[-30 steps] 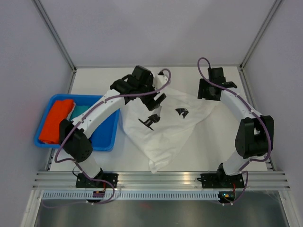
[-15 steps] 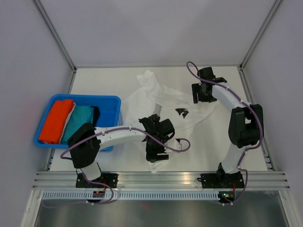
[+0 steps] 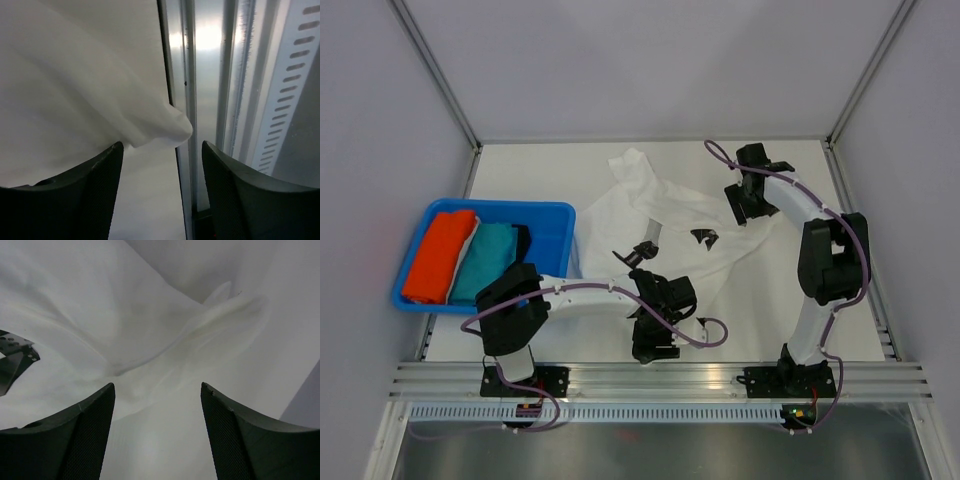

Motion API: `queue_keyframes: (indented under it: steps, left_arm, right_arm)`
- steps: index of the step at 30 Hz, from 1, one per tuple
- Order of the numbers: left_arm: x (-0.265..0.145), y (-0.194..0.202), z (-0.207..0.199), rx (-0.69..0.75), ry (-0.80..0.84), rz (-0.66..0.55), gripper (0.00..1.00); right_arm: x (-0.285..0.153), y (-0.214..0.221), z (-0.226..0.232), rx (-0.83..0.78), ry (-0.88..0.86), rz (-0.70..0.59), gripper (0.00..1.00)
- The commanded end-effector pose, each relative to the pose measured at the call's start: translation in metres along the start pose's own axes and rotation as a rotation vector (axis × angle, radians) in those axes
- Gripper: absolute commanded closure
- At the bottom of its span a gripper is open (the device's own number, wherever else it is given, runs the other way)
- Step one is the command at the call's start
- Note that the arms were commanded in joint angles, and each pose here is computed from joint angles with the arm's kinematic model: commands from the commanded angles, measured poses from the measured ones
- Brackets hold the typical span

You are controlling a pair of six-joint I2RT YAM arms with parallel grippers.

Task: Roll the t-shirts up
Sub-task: Flatten the tshirt

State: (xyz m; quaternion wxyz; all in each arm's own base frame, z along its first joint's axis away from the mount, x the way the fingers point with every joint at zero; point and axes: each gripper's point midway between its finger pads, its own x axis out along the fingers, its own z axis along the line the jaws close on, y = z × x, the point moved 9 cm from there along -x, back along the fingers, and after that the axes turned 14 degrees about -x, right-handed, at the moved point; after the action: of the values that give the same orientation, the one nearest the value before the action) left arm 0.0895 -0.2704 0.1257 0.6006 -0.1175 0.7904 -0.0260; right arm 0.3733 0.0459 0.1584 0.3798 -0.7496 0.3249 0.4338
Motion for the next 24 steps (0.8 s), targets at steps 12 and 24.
queue_keyframes:
  steps: [12,24]
  left_arm:
    - [0.002,-0.007,0.022,-0.059,-0.177,-0.146,0.98]
    - [-0.010,0.016,0.027,-0.040,-0.270,-0.124,0.98]
  right_arm:
    - [-0.004,0.005,-0.011,-0.511,-0.028,-0.095,0.25]
    - [0.034,-0.019,0.008,-0.704,0.023,-0.054,0.25]
